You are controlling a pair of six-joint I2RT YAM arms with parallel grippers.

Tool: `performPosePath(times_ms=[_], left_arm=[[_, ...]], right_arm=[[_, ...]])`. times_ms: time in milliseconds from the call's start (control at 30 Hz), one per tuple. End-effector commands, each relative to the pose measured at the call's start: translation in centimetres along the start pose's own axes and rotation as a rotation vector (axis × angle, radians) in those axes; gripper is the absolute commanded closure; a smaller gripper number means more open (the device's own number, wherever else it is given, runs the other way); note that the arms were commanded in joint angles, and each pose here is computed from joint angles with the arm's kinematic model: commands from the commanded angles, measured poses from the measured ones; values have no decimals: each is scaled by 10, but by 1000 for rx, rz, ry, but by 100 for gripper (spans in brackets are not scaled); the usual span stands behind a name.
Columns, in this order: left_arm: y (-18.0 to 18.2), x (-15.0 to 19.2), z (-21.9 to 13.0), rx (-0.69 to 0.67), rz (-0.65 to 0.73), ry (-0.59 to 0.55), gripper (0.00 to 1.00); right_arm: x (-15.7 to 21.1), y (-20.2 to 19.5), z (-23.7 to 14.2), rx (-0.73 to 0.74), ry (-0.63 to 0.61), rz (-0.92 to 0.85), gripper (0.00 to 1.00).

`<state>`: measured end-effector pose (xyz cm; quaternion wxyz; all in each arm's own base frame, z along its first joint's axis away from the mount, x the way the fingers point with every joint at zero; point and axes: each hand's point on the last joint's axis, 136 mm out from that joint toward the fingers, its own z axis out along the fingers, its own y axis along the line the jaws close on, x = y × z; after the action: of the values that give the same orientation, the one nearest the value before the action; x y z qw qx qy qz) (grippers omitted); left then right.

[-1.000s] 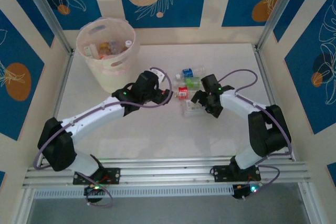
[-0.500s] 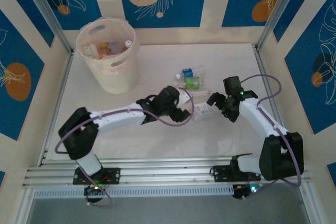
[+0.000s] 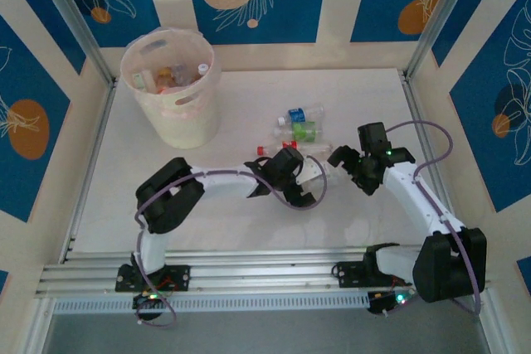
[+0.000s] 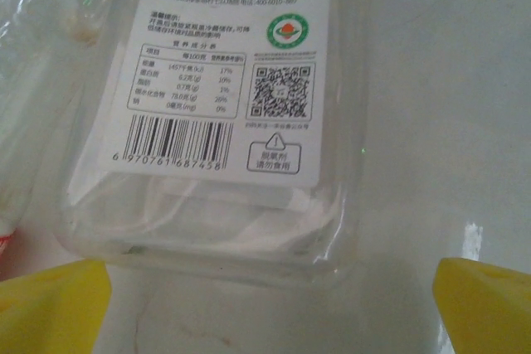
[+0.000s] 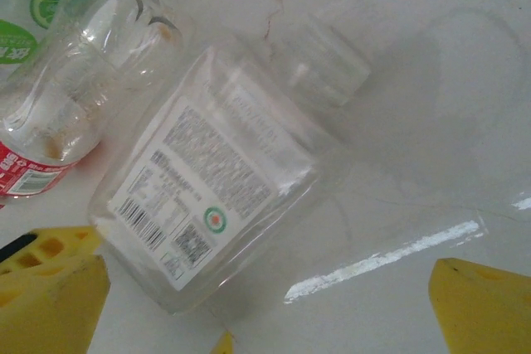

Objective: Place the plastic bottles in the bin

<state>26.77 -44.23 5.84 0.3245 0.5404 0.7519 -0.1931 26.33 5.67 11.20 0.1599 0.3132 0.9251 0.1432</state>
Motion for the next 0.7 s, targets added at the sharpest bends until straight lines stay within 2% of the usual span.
performPosePath(times_ms=[0,133,400,567,667], left_arm=[[-9,-10,11,75,10,-23,0],[-22,-7,19,154,-3,-10,0],[-61,-22,7,321,19,-74,0],[-75,-31,-4,357,59,-124,0],[-62,-29,-5,290,47,-131,0]], right_arm=[[6,-11,-3,25,9,25,1],[7,-14,-3,42,9,28,1],[14,-21,9,60,46,41,1],[23,-20,22,36,94,55,1],[25,-16,23,7,100,48,1]])
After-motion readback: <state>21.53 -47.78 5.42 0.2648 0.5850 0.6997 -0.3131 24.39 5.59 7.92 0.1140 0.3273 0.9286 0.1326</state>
